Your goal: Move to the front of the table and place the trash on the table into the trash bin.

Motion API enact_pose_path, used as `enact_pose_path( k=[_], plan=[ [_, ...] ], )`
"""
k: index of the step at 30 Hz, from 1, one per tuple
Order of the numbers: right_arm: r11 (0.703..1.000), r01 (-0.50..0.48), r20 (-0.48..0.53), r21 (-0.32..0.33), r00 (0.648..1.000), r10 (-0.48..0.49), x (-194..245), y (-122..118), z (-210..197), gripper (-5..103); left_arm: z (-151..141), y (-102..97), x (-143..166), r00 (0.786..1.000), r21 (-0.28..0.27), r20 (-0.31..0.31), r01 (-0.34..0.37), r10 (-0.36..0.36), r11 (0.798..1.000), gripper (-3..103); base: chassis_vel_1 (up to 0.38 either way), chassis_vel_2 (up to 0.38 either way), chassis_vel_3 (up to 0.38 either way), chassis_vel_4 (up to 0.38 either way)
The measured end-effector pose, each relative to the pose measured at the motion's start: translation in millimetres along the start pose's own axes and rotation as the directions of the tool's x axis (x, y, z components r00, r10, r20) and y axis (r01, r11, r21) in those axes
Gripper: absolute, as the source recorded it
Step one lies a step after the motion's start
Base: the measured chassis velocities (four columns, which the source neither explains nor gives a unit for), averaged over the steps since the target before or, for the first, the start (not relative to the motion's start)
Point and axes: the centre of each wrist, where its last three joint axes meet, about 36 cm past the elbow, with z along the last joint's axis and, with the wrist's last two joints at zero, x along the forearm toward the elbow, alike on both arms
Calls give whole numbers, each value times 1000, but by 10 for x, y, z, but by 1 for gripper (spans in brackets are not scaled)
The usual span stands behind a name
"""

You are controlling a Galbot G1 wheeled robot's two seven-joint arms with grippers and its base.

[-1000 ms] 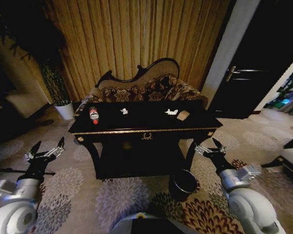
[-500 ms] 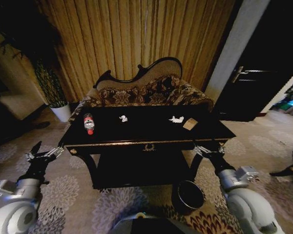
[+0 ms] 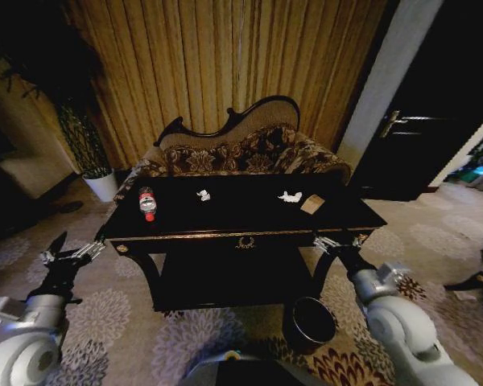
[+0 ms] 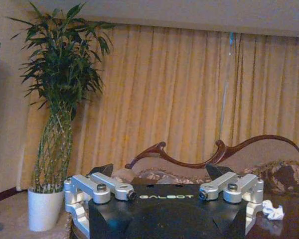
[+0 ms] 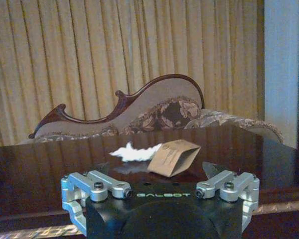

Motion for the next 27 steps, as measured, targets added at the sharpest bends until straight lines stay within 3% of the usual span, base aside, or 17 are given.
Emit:
enact_pose_path(
  k=[14, 22, 27],
  plan=[
    [998, -41, -55, 57, 997, 44, -805, -566, -68, 100, 48, -38, 19, 1000, -1, -22, 4, -4, 1000, 100, 0, 0, 0, 0],
    [996, -62, -104, 66, 992, 69, -1153, -734, -10, 100, 32, -28, 18, 1000, -10, -20, 5, -5, 1000, 100, 0, 0, 0, 0],
    [998, -59, -123, 36, 990, 63, -1271, -762, -41, 100, 34, -23, 16, 1000, -11, -21, 6, -6, 1000, 100, 0, 0, 0, 0]
  ],
)
